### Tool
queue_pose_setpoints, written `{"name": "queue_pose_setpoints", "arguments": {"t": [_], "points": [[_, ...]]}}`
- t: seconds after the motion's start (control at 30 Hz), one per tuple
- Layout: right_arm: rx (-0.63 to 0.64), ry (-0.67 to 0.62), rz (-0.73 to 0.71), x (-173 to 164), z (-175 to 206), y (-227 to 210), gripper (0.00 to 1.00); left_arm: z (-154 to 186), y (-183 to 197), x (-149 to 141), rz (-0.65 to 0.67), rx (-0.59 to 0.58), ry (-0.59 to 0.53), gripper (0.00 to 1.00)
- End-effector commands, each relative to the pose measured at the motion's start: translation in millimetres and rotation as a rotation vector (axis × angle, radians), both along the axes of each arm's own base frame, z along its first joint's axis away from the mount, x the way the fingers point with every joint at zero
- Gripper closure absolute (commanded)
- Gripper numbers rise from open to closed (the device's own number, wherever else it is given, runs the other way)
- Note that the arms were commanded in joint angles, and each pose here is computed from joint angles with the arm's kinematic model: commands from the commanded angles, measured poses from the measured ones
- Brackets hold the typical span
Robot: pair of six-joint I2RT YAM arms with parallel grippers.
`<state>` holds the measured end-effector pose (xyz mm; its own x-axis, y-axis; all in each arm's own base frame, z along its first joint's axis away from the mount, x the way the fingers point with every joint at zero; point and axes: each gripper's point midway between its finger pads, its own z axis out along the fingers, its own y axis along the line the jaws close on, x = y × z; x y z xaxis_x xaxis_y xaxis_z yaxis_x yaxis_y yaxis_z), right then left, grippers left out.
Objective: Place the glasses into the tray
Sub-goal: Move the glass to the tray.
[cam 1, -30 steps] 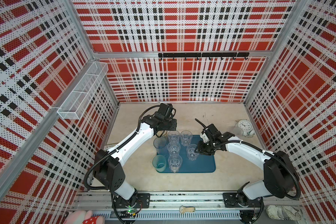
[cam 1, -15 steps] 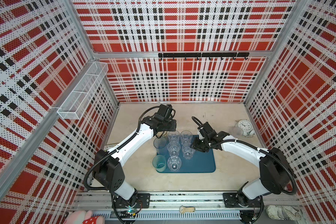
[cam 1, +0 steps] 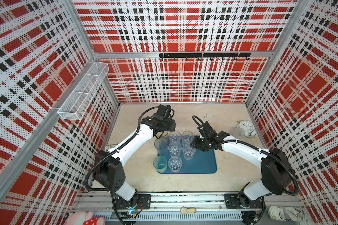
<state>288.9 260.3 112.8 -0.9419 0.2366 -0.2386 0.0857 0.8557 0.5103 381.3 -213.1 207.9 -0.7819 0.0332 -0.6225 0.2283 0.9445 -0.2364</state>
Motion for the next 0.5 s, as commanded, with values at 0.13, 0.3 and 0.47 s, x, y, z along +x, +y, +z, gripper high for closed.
{"name": "queue_pose_setpoints", "arguments": {"t": [0.13, 0.3, 0.47], "points": [[0.056, 0.019, 0.059, -35.6, 26.9, -9.0, 0.49, 33.8, 56.8, 24.6, 0.165, -0.039, -0.127, 0.64], [0.107, 0.109, 0.06, -65.9, 12.8, -4.3, 0.45, 48.3, 91.3, 36.1, 0.269, -0.057, -0.185, 0.63], [0.186, 0.125, 0.083, -74.9, 13.2, 17.8, 0.37, 52.2, 106.0, 38.3, 0.301, -0.069, -0.213, 0.62]]}}
